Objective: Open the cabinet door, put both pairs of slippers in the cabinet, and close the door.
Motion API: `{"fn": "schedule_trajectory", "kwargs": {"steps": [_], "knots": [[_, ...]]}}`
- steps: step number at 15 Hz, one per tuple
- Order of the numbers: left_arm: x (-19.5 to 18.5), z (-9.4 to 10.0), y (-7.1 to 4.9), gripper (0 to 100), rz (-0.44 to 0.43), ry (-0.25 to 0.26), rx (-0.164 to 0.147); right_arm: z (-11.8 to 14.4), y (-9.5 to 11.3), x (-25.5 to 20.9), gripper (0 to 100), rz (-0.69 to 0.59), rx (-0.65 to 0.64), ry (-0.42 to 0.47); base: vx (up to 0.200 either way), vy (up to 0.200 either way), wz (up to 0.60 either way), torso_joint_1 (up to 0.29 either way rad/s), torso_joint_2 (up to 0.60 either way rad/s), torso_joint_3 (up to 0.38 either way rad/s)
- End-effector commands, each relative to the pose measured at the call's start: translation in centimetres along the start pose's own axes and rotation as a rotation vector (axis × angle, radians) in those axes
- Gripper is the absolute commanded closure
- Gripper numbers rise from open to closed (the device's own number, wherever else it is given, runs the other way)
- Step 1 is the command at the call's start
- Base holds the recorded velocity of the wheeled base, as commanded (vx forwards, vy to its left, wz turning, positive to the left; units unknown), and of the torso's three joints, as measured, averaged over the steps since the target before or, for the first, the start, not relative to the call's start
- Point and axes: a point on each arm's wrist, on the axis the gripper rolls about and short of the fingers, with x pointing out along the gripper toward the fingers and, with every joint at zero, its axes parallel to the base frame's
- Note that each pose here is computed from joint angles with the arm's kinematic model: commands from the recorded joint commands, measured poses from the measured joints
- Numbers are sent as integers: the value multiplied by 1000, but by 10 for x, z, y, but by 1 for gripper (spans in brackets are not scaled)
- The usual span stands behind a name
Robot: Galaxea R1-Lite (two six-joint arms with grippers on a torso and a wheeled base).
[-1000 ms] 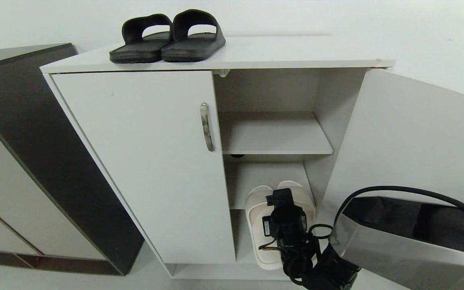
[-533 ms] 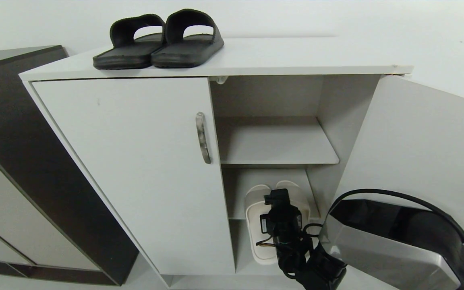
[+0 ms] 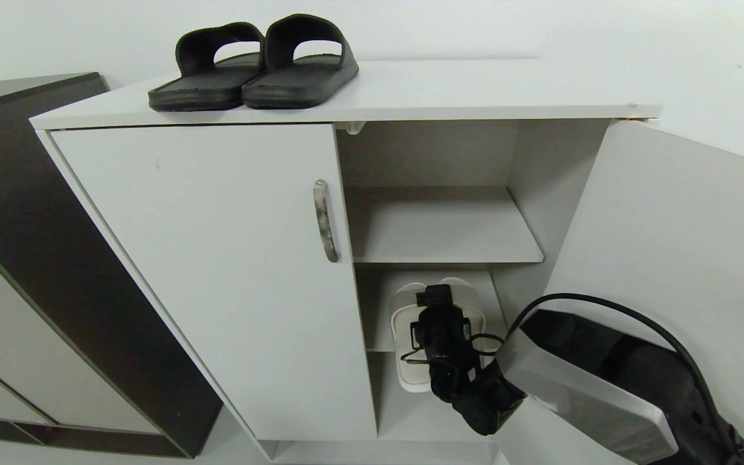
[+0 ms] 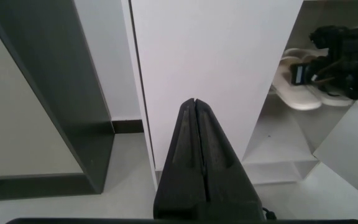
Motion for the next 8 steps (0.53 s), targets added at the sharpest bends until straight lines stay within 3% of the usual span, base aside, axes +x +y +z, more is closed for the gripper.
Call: {"fn": "schedule_trajectory", "kwargs": {"steps": [1,8], "knots": [[0,0,0,100,0,1,0,0,-1,20,100,-26,9,-5,0,0,0,0,0,0],[0,0,0,100,2,1,0,21,-8,56,100,-80,30,-19,0,0,0,0,0,0]]}}
